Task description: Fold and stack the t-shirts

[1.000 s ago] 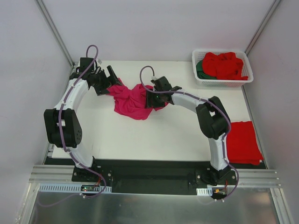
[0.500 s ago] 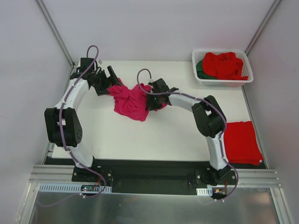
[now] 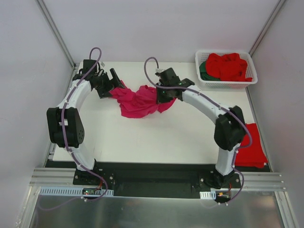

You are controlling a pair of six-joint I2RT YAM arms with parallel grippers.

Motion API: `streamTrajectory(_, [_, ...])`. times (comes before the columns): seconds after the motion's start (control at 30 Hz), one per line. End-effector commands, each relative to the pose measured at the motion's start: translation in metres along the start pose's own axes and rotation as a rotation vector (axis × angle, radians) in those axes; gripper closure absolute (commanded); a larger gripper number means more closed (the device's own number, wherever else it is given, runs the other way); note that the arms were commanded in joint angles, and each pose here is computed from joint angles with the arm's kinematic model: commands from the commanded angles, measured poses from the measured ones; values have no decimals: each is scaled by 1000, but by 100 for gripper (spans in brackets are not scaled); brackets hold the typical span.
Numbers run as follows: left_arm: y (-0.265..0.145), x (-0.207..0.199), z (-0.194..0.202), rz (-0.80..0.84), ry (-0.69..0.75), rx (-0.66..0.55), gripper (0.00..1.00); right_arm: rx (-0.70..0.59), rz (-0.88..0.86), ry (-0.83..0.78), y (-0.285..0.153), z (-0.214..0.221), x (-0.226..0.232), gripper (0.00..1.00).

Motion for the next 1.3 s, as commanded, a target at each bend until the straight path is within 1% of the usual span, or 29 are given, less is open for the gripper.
streamTrajectory(0.0, [3, -7, 3, 22, 9, 20, 1, -39, 80, -70, -108, -11, -2, 99])
streamTrajectory(0.07, [0, -9, 1, 21, 15, 9, 1, 35, 82, -116, -116, 6, -4, 99])
streamTrajectory(0.1, [-1, -9, 1, 21, 18, 5, 1, 99, 80, -125, -119, 21, -3, 99])
streamTrajectory(0.2, [-4, -10, 1, 20, 25, 2, 1, 165, 56, -153, -128, 50, 8, 99])
streamTrajectory(0.23, [-4, -10, 1, 17, 27, 2, 1, 168, 35, -171, -132, 55, 17, 99])
streamTrajectory(0.27, [-4, -10, 1, 14, 27, -1, 1, 141, 31, -177, -143, 57, 19, 99])
streamTrajectory(0.33, [-4, -9, 1, 11, 27, 0, 1, 151, 38, -176, -152, 64, 19, 95])
streamTrajectory(0.37, [-4, -9, 1, 12, 27, 1, 1, 148, 58, -173, -163, 66, 18, 97])
streamTrajectory(0.4, [-5, -10, 1, 13, 28, 0, 1, 128, 139, -174, -168, 65, 8, 99])
streamTrajectory(0.43, [-5, -10, 0, 14, 29, -1, 1, 113, 148, -173, -173, 66, 8, 97])
streamTrajectory(0.47, [-5, -11, 0, 15, 29, -2, 1, 91, 154, -169, -178, 63, 8, 96])
streamTrajectory(0.5, [-5, -11, 0, 14, 29, -1, 1, 68, 172, -159, -186, 60, 6, 97])
streamTrajectory(0.57, [-6, -12, 0, 16, 29, -3, 1, -17, 261, -133, -198, 45, 0, 98])
streamTrajectory(0.6, [-6, -12, 0, 17, 28, 0, 1, -43, 350, -131, -202, 39, -10, 95])
streamTrajectory(0.67, [-7, -12, 0, 19, 28, -2, 1, -79, 416, -132, -206, 25, -15, 78])
streamTrajectory(0.7, [-6, -12, 1, 17, 26, 2, 1, -74, 484, -132, -202, 20, -23, 57])
streamTrajectory(0.73, [-6, -12, 1, 22, 26, 6, 1, -80, 507, -131, -198, 15, -26, 52])
streamTrajectory(0.77, [-6, -12, 1, 22, 24, 6, 1, -109, 511, -133, -196, 4, -25, 42])
streamTrajectory(0.8, [-6, -12, 2, 23, 24, 9, 1, -117, 523, -139, -190, -1, -26, 21])
streamTrajectory(0.83, [-6, -13, 2, 25, 26, 9, 1, -110, 531, -141, -174, -6, -27, 13])
streamTrajectory(0.87, [-6, -12, 2, 22, 24, 10, 1, -133, 531, -156, -174, -17, -27, 11])
streamTrajectory(0.93, [-6, -12, 2, 25, 27, 11, 1, -126, 547, -168, -151, -28, -32, 9])
streamTrajectory(0.97, [-6, -12, 2, 25, 28, 11, 1, -135, 542, -165, -147, -36, -32, 9])
streamTrajectory(1.03, [-6, -12, 3, 26, 29, 13, 1, -138, 504, -170, -128, -44, -34, 9])
streamTrajectory(1.07, [-7, -13, 3, 28, 27, 15, 1, -135, 483, -172, -106, -48, -34, 13])
streamTrajectory(1.1, [-6, -13, 3, 32, 27, 20, 1, -124, 456, -181, -92, -47, -36, 16])
streamTrajectory(1.17, [-6, -13, 4, 35, 26, 26, 1, -109, 455, -181, -60, -46, -40, 19])
streamTrajectory(1.27, [-8, -13, 5, 33, 34, 21, 1, -66, 474, -166, -34, -37, -51, 22])
Point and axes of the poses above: each gripper's point midway between its finger pads, its own y axis out along the fingers, its own x axis along the line the jaws close on, z = x × y, the point moved 4 cm from there along -y, back along the fingers, and after that the axes turned 14 degrees about -y, right-handed, at the moved point
